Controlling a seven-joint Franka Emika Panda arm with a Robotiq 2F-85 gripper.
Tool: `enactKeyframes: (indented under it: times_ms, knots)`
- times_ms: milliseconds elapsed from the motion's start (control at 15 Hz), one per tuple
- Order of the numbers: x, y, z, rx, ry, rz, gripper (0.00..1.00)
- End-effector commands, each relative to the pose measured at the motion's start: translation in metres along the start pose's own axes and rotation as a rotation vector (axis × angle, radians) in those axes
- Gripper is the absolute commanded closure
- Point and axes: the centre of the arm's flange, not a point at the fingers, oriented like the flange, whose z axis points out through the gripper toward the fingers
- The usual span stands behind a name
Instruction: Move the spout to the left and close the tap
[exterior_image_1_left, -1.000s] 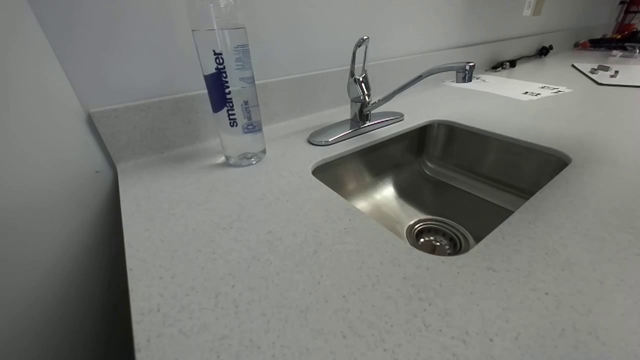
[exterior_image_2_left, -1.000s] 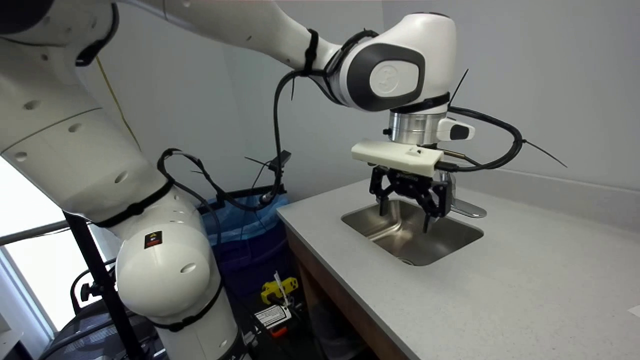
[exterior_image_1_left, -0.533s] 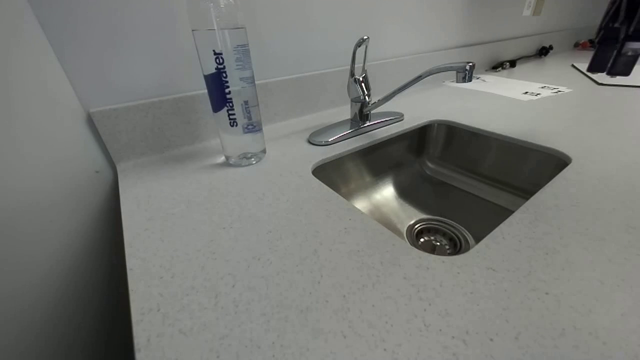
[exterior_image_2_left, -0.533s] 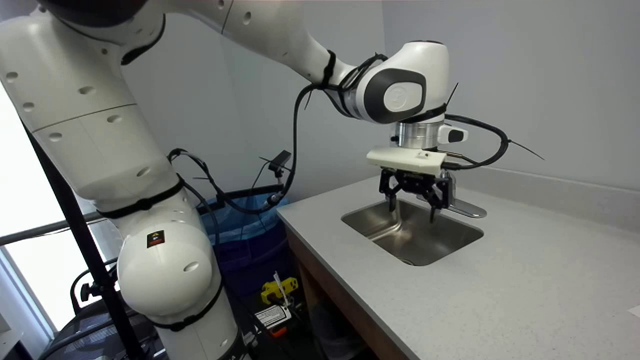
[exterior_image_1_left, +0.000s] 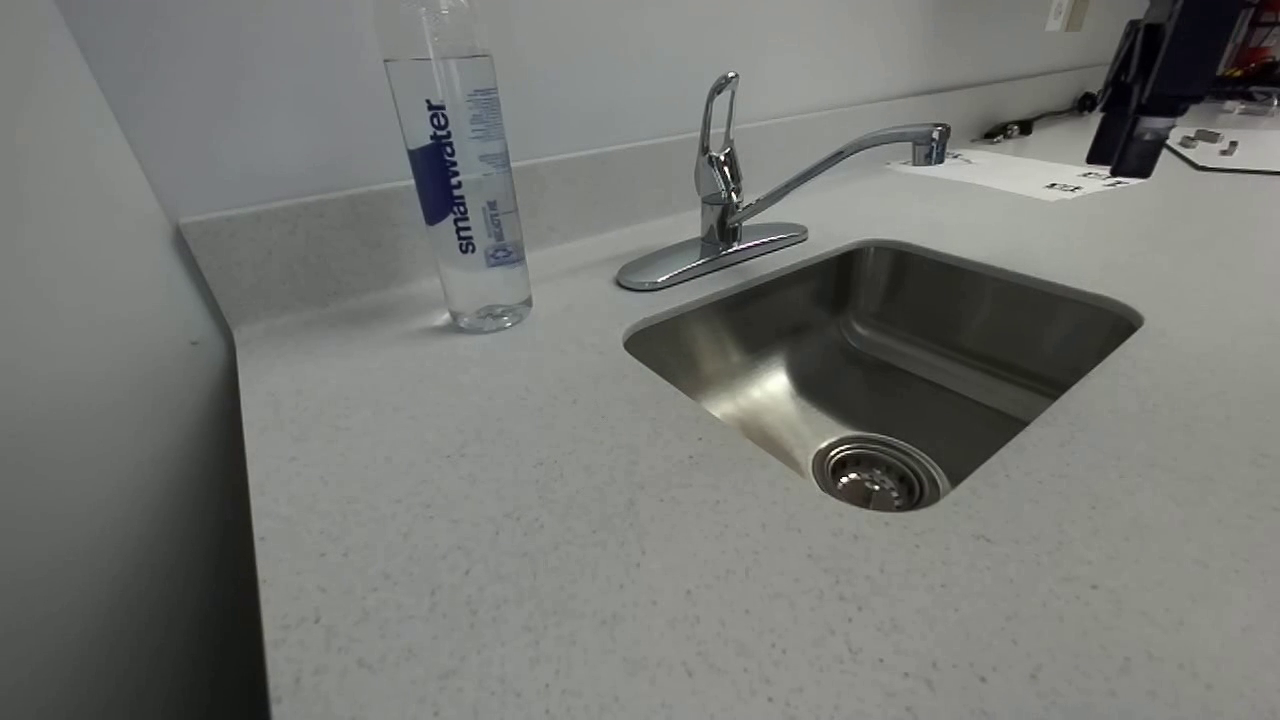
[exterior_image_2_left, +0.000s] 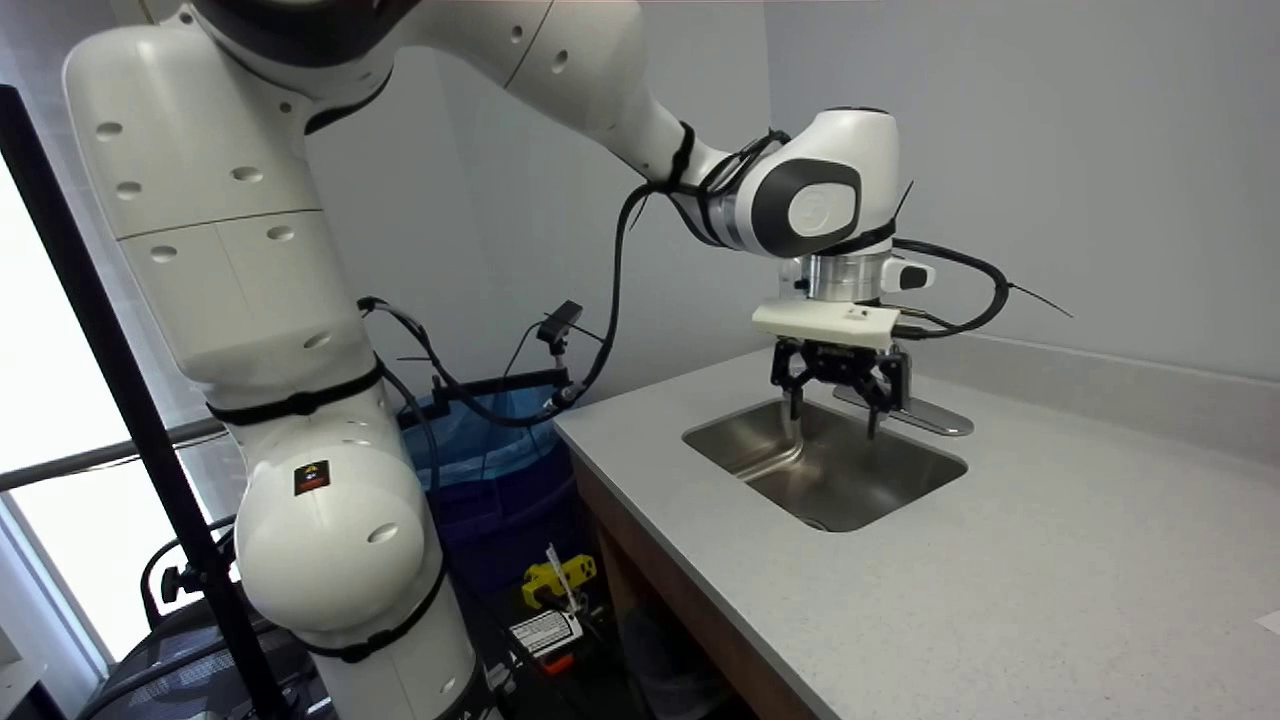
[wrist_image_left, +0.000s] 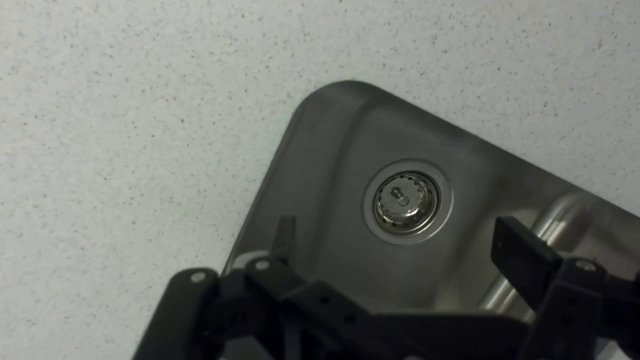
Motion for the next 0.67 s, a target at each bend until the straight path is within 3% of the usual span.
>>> enactKeyframes:
  times_ms: [0,333,600]
  knots:
    - [0.001,0.0,0.0,0.0,0.0,0.0,0.0]
    - [0.001,0.001,-0.001,-0.001,0.001,0.0,0.0]
    - [0.025,0.004,-0.01,-0.012,0.041,0.016,0.0]
